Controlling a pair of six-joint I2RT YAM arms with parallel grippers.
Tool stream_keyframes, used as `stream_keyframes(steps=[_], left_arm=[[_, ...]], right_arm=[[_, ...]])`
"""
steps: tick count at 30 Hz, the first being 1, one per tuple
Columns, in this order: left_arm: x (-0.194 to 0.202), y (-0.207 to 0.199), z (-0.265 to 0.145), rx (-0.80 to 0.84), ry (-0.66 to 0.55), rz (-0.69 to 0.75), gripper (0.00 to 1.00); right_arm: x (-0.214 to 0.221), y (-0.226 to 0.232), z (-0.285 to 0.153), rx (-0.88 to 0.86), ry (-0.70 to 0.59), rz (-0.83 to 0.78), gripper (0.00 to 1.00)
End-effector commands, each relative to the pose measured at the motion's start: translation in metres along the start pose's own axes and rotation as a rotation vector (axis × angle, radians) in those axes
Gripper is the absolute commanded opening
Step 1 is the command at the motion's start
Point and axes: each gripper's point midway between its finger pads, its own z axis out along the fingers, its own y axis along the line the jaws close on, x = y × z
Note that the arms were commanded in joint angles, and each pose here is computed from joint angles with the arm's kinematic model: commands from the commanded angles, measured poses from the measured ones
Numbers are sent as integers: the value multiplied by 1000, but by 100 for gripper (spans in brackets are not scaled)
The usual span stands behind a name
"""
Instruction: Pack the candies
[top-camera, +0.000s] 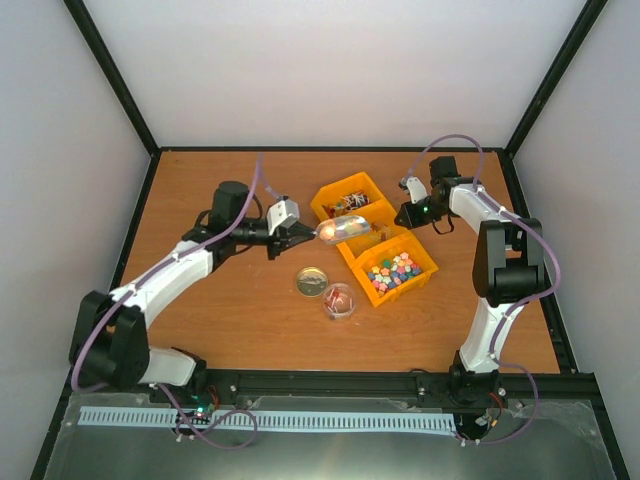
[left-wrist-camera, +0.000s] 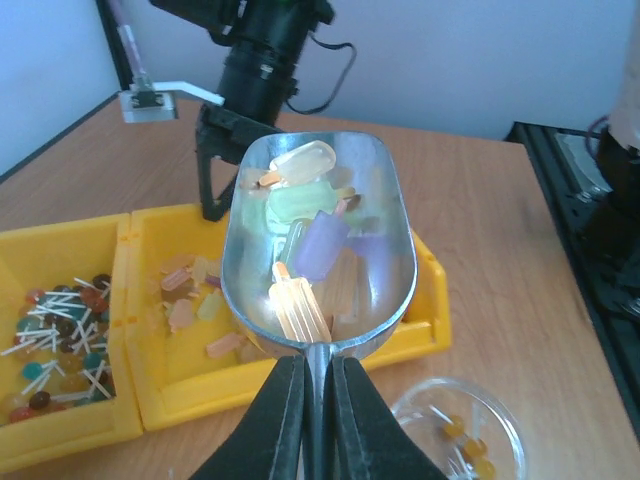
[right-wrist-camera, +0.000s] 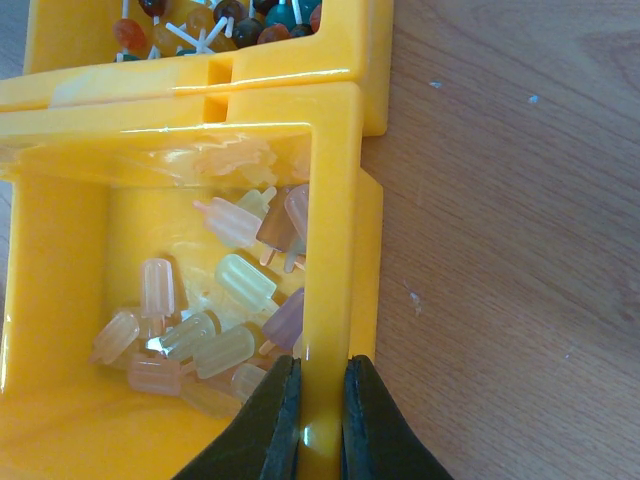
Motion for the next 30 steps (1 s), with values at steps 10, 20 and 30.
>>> stream_keyframes(steps=[10, 20, 30], left_arm=[[56, -81, -56, 155, 196, 35, 1], [83, -80, -68, 90, 356, 65, 1], [90, -81, -55, 81, 508, 164, 1]], right_arm=[[20, 8, 13, -64, 65, 5, 3], [21, 9, 14, -76, 69, 7, 3], [21, 10, 14, -79, 70, 7, 3]])
